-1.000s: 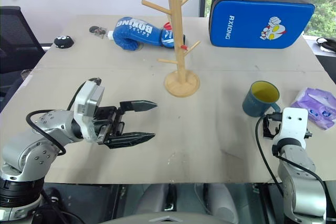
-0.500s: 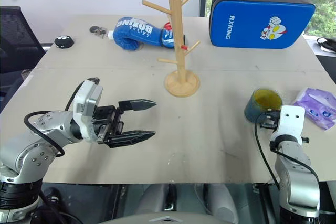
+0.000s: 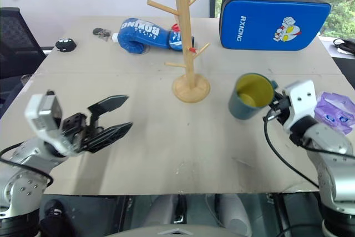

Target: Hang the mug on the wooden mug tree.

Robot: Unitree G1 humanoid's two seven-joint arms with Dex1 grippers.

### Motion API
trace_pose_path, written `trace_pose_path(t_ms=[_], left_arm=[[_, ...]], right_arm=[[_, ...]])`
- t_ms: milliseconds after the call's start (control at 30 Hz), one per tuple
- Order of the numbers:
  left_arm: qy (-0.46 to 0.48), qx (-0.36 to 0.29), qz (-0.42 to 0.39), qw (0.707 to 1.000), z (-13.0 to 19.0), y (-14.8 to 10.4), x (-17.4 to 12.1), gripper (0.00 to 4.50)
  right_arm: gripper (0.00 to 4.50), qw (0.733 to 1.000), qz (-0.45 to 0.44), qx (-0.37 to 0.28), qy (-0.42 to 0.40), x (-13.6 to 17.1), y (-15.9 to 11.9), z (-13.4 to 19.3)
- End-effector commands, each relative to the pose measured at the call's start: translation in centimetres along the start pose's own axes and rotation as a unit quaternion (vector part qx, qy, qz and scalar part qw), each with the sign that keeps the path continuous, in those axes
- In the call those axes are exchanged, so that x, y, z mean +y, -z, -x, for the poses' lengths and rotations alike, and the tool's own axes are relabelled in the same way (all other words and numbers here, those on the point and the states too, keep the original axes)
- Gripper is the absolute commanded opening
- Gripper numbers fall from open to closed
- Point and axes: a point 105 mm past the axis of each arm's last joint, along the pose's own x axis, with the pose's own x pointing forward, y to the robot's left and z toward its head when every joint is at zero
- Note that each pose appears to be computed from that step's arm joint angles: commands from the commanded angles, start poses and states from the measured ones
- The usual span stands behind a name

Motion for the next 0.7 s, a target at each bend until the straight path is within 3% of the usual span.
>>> trace_pose_path(t_ms=[33, 200, 467, 700], left_arm=[[-0.01, -0.014, -0.024, 1.0, 1.9, -0.9, -0.1, 4.5], [-0.022, -0.028, -0.039, 0.999, 3.4, -0.5, -0.3, 4.5], [-0.042, -0.043, -0.046, 0.997, 3.7, -0.1, -0.2, 4.5], [-0.053, -0.043, -0.043, 0.997, 4.2, 0.1, -0.6, 4.5]], right_arm=[[0.02, 0.997, 0.028, -0.027, -0.072, 2.1, -3.0, -1.1], [0.02, 0.993, 0.051, -0.015, -0.106, 2.7, -5.2, -3.8], [0.02, 0.989, 0.094, 0.024, -0.11, 1.8, -6.5, -7.3], [0.02, 0.985, 0.111, 0.017, -0.134, 2.9, -8.0, -9.5]])
